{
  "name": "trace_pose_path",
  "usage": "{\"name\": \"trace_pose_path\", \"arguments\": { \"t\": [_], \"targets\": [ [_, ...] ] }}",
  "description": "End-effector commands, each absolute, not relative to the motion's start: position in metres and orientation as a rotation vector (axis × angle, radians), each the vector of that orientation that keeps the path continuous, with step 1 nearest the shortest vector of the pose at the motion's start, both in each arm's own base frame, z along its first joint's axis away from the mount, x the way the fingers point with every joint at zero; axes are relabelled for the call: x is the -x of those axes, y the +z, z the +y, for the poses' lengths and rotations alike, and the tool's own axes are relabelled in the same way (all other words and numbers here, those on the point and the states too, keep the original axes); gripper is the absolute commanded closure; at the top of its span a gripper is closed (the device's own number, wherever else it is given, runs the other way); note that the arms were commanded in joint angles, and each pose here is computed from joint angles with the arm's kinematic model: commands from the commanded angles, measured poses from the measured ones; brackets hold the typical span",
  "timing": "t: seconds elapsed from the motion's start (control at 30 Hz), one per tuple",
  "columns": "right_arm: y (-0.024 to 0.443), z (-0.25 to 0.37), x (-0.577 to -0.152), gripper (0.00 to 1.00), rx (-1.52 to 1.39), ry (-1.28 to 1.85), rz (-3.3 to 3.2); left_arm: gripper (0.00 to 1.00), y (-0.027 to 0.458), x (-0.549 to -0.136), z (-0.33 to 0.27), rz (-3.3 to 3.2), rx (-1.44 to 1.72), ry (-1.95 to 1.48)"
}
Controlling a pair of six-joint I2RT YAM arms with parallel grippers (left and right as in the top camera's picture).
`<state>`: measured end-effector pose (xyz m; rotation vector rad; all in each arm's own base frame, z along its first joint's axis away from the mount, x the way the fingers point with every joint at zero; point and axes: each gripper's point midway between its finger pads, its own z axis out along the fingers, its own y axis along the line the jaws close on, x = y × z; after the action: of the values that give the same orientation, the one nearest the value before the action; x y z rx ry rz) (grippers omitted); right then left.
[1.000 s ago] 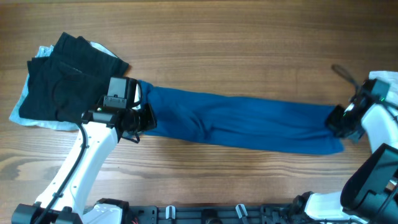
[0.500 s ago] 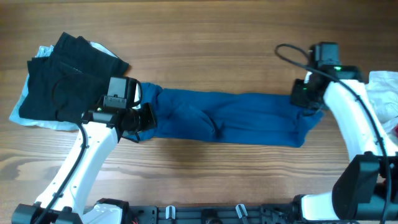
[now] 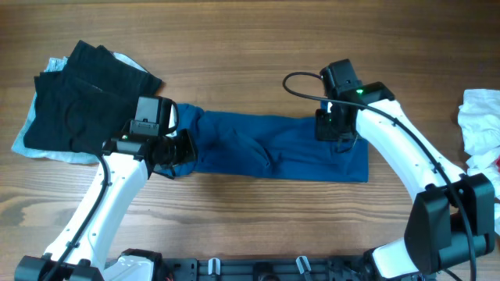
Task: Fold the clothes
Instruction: 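Lift the strip's right end with the right gripper and fold it leftward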
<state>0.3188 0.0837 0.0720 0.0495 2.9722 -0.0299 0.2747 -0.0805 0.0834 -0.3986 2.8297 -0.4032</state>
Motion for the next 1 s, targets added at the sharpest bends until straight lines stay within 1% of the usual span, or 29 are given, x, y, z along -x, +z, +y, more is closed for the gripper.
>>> {"name": "trace_pose_path", "arguments": {
  "t": [0.0,0.07,0.1,0.17,0.2,0.23,0.27,0.33,0.4,0.47,0.63,0.7,0.73,0.77,0.83,0.87,0.97],
  "targets": [
    [0.066,0.097,-0.315,0.95,-0.076,0.016,2.992,0.6,0.086,-0.277,-0.082,2.825,0.366,-0.412],
    [0.065,0.102,-0.313,0.95,-0.068,0.052,3.003,0.6,0.086,-0.277,-0.082,2.825,0.365,-0.412],
    [0.065,0.109,-0.311,0.91,-0.063,0.11,3.015,0.6,0.086,-0.277,-0.082,2.825,0.365,-0.412],
    [0.066,0.121,-0.307,0.75,-0.054,0.216,3.034,0.6,0.086,-0.277,-0.082,2.825,0.365,-0.412],
    [0.067,0.126,-0.306,0.68,-0.028,0.264,3.038,0.6,0.086,-0.277,-0.082,2.825,0.365,-0.412],
    [0.068,0.133,-0.304,0.59,0.042,0.321,3.041,0.6,0.086,-0.277,-0.082,2.825,0.365,-0.412],
    [0.069,0.137,-0.302,0.52,0.085,0.354,3.041,0.6,0.086,-0.277,-0.082,2.825,0.365,-0.412],
    [0.069,0.138,-0.301,0.44,0.116,0.365,3.04,0.6,0.086,-0.277,-0.082,2.825,0.365,-0.412],
    [0.068,0.134,-0.303,0.44,0.11,0.332,3.036,0.59,0.086,-0.277,-0.082,2.825,0.365,-0.412],
    [0.066,0.123,-0.306,0.49,0.052,0.23,3.034,0.59,0.086,-0.276,-0.082,2.826,0.365,-0.412],
    [0.065,0.086,-0.308,0.5,-0.238,-0.074,3.002,0.53,0.084,-0.273,-0.081,2.842,0.37,-0.405],
    [0.066,0.082,-0.309,0.51,-0.251,-0.098,2.99,0.5,0.083,-0.273,-0.079,2.843,0.373,-0.388],
    [0.071,0.073,-0.309,0.54,-0.323,-0.133,2.971,0.48,0.082,-0.278,-0.066,2.821,0.389,-0.283],
    [0.074,0.067,-0.309,0.54,-0.368,-0.161,2.953,0.45,0.082,-0.282,-0.058,2.8,0.405,-0.23],
    [0.085,0.054,-0.311,0.53,-0.427,-0.187,2.91,0.36,0.086,-0.29,-0.05,2.763,0.443,-0.234],
    [0.089,0.05,-0.312,0.53,-0.439,-0.18,2.895,0.33,0.087,-0.293,-0.046,2.749,0.465,-0.243],
    [0.101,0.035,-0.312,0.49,-0.476,-0.171,2.865,0.25,0.087,-0.304,-0.024,2.707,0.542,-0.252]
  ]
}}
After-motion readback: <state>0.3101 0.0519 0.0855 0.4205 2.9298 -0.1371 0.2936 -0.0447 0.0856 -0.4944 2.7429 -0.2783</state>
